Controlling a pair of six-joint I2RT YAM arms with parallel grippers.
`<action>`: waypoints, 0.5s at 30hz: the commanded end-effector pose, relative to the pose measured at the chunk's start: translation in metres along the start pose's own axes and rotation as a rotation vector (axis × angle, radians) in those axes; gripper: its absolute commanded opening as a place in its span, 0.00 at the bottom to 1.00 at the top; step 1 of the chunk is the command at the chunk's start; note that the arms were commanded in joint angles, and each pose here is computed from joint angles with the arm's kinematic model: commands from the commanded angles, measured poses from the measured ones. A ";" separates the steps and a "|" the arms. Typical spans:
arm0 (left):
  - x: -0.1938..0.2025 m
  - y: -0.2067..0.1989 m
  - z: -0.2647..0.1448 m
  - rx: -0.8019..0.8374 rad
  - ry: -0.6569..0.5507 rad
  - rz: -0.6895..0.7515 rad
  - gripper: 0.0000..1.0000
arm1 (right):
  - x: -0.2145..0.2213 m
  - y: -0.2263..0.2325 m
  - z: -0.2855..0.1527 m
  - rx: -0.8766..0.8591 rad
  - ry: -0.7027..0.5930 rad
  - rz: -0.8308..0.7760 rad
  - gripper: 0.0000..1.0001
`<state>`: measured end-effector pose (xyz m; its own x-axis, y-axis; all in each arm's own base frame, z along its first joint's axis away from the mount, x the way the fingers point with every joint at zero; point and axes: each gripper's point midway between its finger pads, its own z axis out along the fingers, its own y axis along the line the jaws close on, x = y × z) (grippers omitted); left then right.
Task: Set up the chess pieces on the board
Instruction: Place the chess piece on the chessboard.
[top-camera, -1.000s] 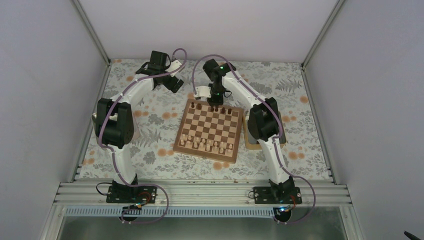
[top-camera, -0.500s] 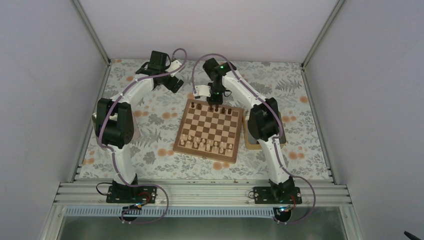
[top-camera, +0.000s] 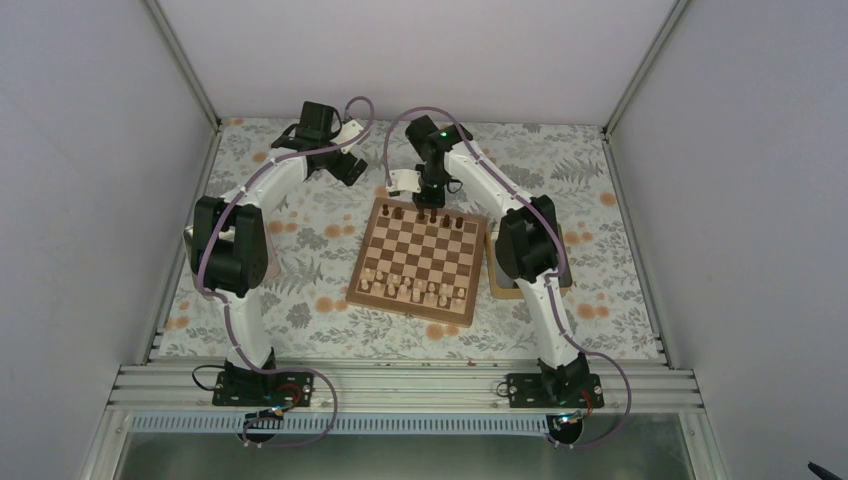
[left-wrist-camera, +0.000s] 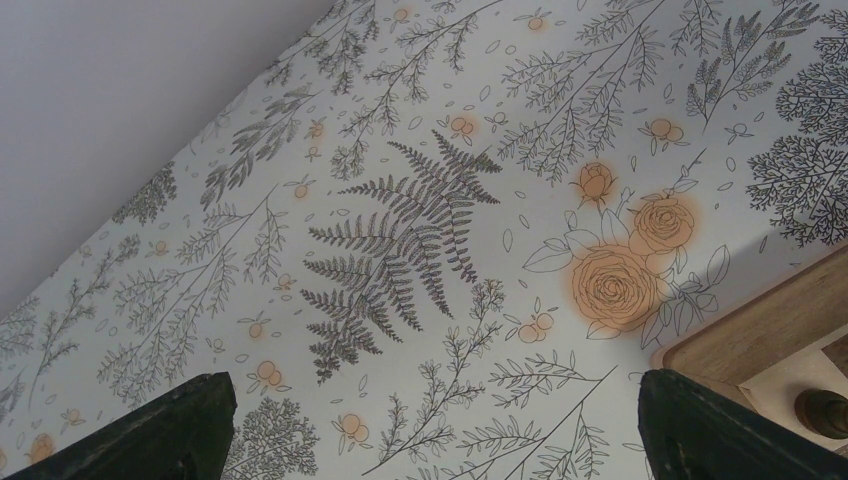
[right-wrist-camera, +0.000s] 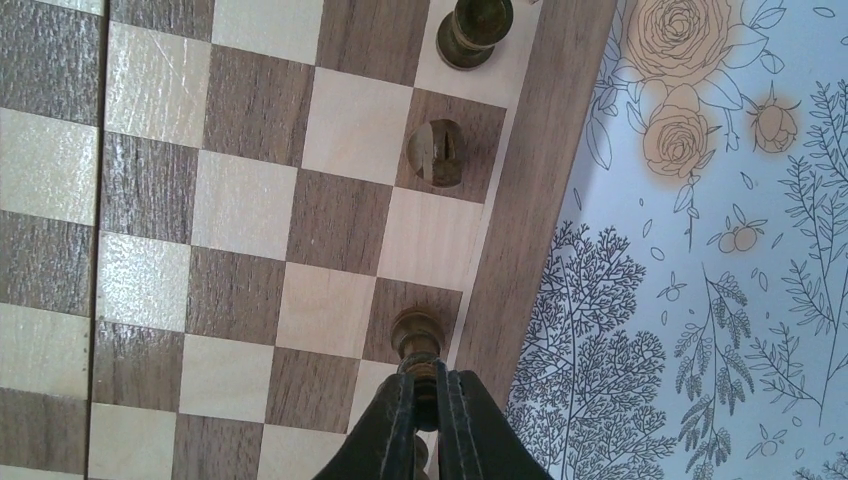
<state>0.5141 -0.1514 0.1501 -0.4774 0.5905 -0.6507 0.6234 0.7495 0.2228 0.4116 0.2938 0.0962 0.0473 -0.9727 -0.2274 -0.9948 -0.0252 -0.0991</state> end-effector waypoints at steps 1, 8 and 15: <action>-0.011 -0.003 -0.009 0.010 -0.028 0.013 1.00 | -0.007 0.002 0.012 -0.023 -0.015 -0.021 0.08; -0.010 -0.005 -0.009 0.016 -0.028 0.012 1.00 | -0.002 0.007 0.014 -0.042 -0.001 -0.013 0.11; -0.011 -0.005 -0.008 0.019 -0.027 0.013 1.00 | -0.004 0.005 0.009 -0.024 -0.015 -0.012 0.14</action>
<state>0.5132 -0.1526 0.1497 -0.4771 0.5902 -0.6512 0.6281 0.7473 0.2171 0.4119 0.2945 0.0880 0.0450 -0.9735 -0.2243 -0.9958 -0.0257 -0.0882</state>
